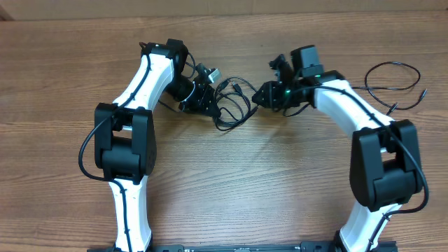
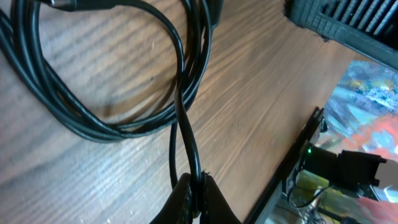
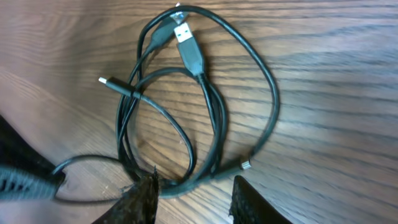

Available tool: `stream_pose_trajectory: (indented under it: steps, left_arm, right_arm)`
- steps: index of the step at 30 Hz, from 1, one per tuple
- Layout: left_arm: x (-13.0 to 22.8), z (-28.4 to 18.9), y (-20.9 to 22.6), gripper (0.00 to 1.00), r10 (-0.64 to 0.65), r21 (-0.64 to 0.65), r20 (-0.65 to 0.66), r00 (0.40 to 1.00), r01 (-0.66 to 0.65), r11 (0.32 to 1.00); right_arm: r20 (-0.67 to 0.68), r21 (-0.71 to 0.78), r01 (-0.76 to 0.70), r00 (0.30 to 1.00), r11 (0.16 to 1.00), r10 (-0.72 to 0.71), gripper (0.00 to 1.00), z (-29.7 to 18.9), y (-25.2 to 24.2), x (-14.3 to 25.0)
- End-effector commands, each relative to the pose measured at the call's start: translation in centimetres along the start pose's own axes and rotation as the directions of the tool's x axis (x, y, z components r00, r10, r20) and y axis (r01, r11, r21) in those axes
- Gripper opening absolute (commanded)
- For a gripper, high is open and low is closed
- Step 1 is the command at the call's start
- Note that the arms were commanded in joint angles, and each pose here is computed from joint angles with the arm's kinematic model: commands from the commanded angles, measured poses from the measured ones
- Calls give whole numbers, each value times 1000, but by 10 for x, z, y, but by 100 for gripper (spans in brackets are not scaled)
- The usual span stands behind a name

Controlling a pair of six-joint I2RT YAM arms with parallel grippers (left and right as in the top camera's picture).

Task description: Untangle cables

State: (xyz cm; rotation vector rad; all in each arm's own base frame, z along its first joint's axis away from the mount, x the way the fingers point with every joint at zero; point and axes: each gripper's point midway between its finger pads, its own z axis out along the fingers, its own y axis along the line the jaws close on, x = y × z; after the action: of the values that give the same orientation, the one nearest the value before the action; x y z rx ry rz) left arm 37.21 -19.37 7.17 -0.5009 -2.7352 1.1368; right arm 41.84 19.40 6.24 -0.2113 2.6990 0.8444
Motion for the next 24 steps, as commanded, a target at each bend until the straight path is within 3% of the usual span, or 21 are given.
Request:
stream_pose_trajectory:
  steps: [1, 10, 20, 24]
  left_arm:
    - [9, 1, 1, 4, -40, -3, -39, 998, 39, 999]
    - [6, -27, -26, 4, -47, 4, -46, 998, 47, 999]
    - [2, -61, -34, 4, 10, -122, -35, 999, -14, 992]
    - [-4, -82, -46, 4, 13, -93, 18, 1000, -11, 996]
  right_arm:
    - [39, 114, 28, 999, 993, -33, 33, 3, 7, -4]
    - [28, 157, 108, 993, 982, -113, 24, 24, 28, 4]
    - [-10, 179, -49, 999, 983, 52, 12, 55, 4, 19]
    - [-14, 191, -62, 998, 980, 65, 6, 58, -2, 20]
